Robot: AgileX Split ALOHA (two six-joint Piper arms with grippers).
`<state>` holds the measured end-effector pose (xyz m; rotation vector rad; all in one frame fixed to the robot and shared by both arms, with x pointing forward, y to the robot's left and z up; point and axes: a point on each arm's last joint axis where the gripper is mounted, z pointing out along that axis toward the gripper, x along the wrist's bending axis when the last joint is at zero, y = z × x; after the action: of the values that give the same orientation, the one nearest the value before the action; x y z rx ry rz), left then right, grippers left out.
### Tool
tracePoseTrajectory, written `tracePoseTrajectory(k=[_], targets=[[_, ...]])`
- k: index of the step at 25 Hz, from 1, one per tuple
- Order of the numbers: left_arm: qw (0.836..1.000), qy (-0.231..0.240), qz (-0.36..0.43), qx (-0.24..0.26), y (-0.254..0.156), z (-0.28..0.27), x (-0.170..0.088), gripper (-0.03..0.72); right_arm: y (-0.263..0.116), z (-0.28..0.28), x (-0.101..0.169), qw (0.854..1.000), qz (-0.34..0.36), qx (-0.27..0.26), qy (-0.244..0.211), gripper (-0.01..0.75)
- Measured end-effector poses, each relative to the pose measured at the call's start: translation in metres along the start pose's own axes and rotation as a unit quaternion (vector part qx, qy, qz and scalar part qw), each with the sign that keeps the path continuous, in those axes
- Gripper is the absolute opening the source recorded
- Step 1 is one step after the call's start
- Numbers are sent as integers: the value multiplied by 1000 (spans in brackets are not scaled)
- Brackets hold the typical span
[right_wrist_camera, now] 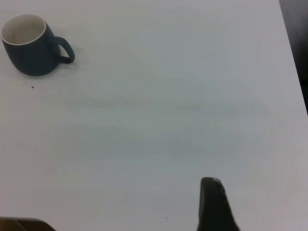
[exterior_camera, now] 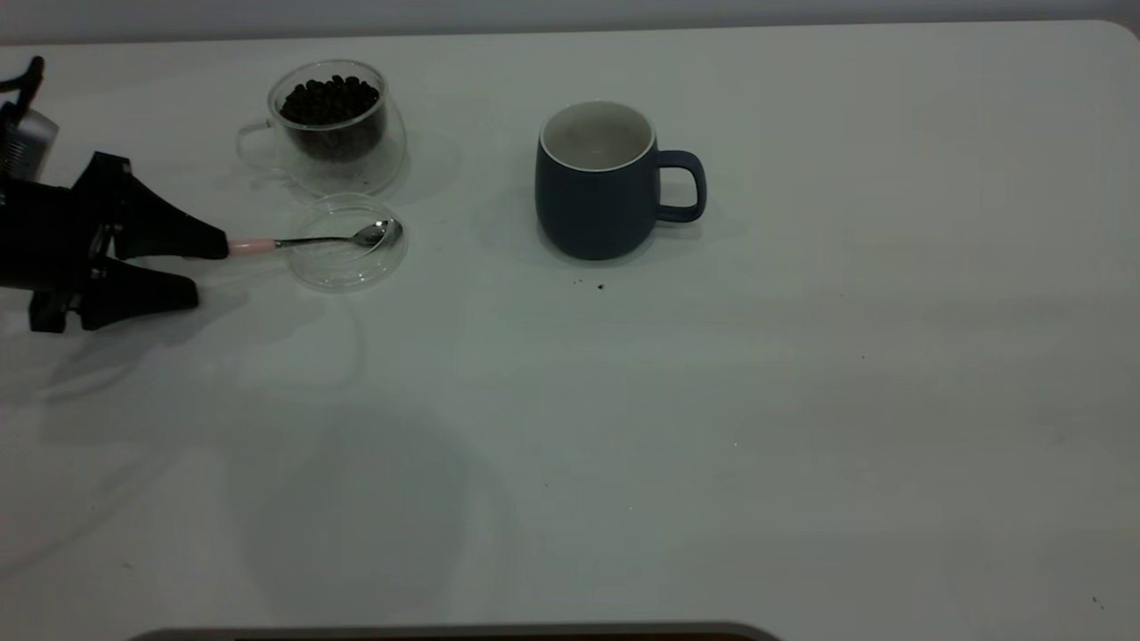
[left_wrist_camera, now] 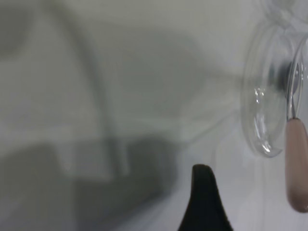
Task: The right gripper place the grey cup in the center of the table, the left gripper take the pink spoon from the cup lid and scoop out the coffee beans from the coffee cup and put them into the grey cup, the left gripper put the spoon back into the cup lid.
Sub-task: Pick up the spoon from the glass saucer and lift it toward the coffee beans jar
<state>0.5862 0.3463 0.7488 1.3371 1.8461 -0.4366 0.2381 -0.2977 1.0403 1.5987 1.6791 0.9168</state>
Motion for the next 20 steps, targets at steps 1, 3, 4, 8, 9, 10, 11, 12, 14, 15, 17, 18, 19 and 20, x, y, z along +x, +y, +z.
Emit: tracePoseTrajectory(k=[1,3,4,8,9,10,11,12,14,15,17,18,19,20], targets=[[1000,-3,-1,-1,0,1,0,595,0,0,0,1000,0,0,0,488],[1000,-8,-3,-4,0,3,-2,594,0,0,0,1000,0,0,0,488],[1000,-8,-4,-7,1,3,-3,594,0,0,0,1000,0,0,0,488],[1000,-10,-4,-9,1,4,-4,593,0,0,0,1000,0,0,0,488],[1000,-10,-4,-9,1,4,-4,593,0,0,0,1000,0,0,0,488],[1000,-10,-5,-9,1,4,-4,593,0,0,0,1000,0,0,0,488],[1000,-11,-6,-9,1,4,-4,592,0,0,0,1000,0,0,0,488],[1000,-12,-7,-9,1,4,-4,589,0,0,0,1000,0,0,0,488],[1000,-13,-8,-9,1,4,-4,567,0,0,0,1000,0,0,0,488],[1000,-14,-8,-8,1,4,-5,548,0,0,0,1000,0,0,0,488],[1000,-17,-8,-8,1,4,-5,497,0,0,0,1000,0,0,0,488],[1000,-19,-8,-8,1,4,-5,463,0,0,0,1000,0,0,0,488],[1000,-22,-8,-7,1,4,-6,433,0,0,0,1000,0,0,0,488],[1000,-25,-8,-7,1,4,-6,393,0,0,0,1000,0,0,0,488]])
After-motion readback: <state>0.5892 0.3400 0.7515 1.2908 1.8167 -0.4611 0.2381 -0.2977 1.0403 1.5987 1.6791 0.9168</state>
